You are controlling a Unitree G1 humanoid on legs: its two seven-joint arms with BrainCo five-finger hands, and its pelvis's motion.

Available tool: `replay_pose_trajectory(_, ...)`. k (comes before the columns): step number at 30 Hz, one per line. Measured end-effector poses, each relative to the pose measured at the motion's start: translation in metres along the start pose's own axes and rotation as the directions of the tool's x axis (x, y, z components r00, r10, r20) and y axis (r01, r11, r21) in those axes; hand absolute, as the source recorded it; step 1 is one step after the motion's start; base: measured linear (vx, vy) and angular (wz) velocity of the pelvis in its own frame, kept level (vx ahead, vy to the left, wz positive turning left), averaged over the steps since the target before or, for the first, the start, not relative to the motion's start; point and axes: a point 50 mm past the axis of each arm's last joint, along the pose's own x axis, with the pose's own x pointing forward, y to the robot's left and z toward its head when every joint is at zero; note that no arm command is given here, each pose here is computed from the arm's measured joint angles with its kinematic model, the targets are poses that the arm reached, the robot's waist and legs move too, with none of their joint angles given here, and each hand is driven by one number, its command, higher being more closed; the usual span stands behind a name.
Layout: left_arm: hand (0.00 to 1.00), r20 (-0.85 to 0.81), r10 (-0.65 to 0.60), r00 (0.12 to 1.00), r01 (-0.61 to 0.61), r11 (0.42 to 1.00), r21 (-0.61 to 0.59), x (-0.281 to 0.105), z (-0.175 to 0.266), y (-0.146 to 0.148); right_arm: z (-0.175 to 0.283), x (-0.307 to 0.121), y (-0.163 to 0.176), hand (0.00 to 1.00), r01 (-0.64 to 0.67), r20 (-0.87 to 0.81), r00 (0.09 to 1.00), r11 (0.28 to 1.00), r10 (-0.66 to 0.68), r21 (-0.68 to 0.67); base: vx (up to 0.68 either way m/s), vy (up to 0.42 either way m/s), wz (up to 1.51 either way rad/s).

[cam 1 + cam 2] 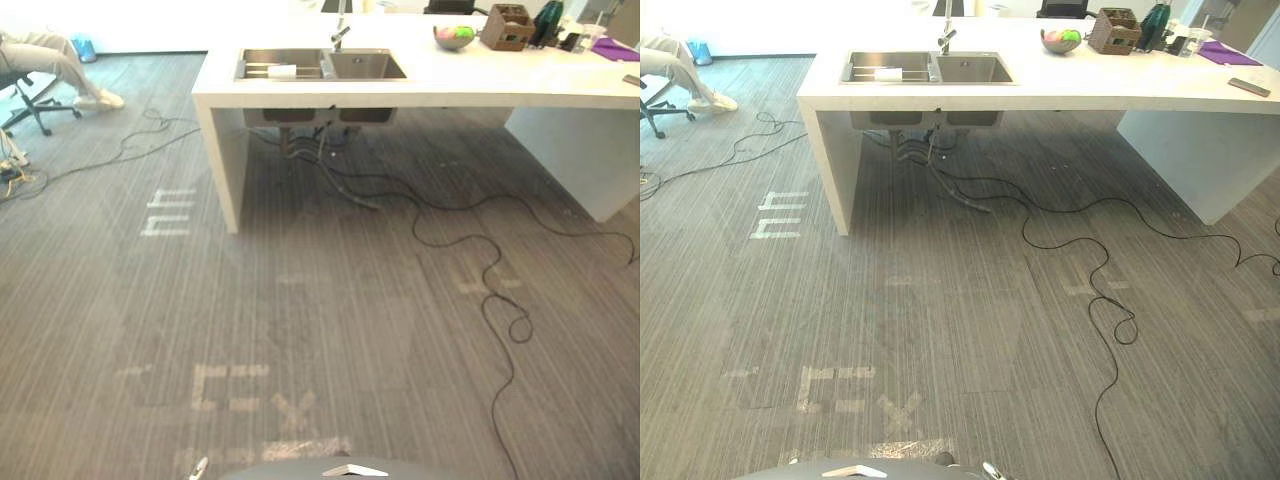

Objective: Walk over to the sink, pick up the cup, carry it to the dishwasher, place the cup inside the dishwasher, then close the dishwasher door

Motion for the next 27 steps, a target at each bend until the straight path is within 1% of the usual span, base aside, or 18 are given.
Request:
replay_pose_trajectory(5,0.00,0.110,0.037,0.993,-0.045,0.997,0.067,0.000,0.012,-0.004,0.017,0.002,0.006,0.00,-0.028,0.076,0.997,0.999,0.031,-0.043,-0.06,0.021,0.15)
replay_pose_trajectory(7,0.00,0.140,0.060,0.988,-0.069,0.995,0.066,0.000,0.015,-0.004,0.019,0.002,0.008,0.00,-0.059,0.078,0.995,0.997,0.062,-0.048,-0.09,0.023,0.05)
replay_pose_trajectory(8,0.00,0.158,0.071,0.985,-0.082,0.995,0.064,0.000,0.017,-0.003,0.018,0.002,0.011,0.00,-0.090,0.077,0.993,0.996,0.092,-0.028,-0.10,0.017,0.00)
replay_pose_trajectory(12,0.00,0.179,0.091,0.980,-0.102,0.993,0.055,-0.001,0.019,-0.002,0.017,0.002,0.017,0.00,-0.165,0.070,0.984,0.986,0.166,-0.019,-0.05,0.006,0.01)
replay_pose_trajectory(16,0.00,0.222,0.101,0.970,-0.105,0.994,0.006,-0.001,0.021,-0.004,0.018,0.002,0.017,0.00,-0.168,0.074,0.983,0.985,0.169,-0.030,-0.01,0.005,0.15)
replay_pose_trajectory(19,0.00,0.243,0.097,0.965,-0.101,0.995,0.002,-0.002,0.023,-0.005,0.018,0.002,0.018,0.00,-0.179,0.073,0.981,0.983,0.182,-0.046,0.01,0.014,0.15)
replay_pose_trajectory(25,0.00,0.270,0.112,0.956,-0.116,0.993,0.000,-0.002,0.022,-0.005,0.018,0.001,0.024,0.00,-0.261,0.096,0.962,0.965,0.257,0.025,-0.01,0.005,0.06)
replay_pose_trajectory(27,0.00,0.291,0.109,0.950,-0.120,0.993,0.019,-0.003,0.023,-0.007,0.022,0.000,0.022,0.00,-0.258,0.132,0.959,0.965,0.249,0.050,0.00,0.027,0.38)
